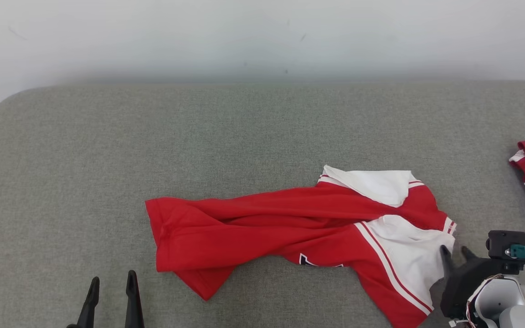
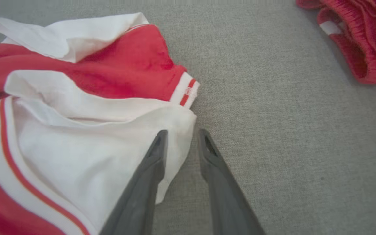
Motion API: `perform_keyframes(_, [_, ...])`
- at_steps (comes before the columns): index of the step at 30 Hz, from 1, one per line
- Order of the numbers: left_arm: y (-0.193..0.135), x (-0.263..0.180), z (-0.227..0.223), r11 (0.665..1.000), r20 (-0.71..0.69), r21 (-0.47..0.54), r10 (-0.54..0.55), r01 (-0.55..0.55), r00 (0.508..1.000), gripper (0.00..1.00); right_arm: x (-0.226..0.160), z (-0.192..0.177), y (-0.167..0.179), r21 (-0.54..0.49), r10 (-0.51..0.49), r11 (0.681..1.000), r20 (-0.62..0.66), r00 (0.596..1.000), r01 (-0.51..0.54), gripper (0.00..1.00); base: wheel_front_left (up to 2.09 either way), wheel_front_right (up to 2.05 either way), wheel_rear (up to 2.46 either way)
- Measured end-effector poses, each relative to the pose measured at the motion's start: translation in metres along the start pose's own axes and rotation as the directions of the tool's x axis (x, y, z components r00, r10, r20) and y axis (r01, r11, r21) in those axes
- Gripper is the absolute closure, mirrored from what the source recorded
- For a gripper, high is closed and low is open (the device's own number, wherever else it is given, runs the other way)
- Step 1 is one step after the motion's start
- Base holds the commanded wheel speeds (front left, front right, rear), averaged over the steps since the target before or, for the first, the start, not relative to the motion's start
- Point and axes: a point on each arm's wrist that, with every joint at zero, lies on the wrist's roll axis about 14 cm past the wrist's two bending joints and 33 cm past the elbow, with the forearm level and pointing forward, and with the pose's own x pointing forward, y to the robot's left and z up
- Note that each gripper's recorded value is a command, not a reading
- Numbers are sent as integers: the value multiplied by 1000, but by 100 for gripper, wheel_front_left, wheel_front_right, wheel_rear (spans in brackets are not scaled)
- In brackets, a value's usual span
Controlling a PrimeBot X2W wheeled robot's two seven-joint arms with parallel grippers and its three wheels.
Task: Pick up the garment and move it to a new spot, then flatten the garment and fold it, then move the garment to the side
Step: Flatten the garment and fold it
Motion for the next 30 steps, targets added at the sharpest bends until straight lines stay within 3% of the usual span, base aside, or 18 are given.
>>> perform_keyframes(15, [-1, -6, 13, 1000, 41, -17, 8, -8, 999, 0, -41, 13, -8, 42, -39, 999, 222, 974, 30, 0, 0, 0, 0])
perform_keyframes(25, [-6, -17, 21, 1000, 67, 29, -13, 12, 998, 0, -87, 40, 10, 20, 4, 1000, 514, 858, -16, 0, 0, 0, 0])
perform_keyframes(30, [-10, -18, 21, 998, 66, 55, -32, 28, 997, 0, -102, 44, 15, 8, 15, 1000, 575, 818, -23, 0, 0, 0, 0])
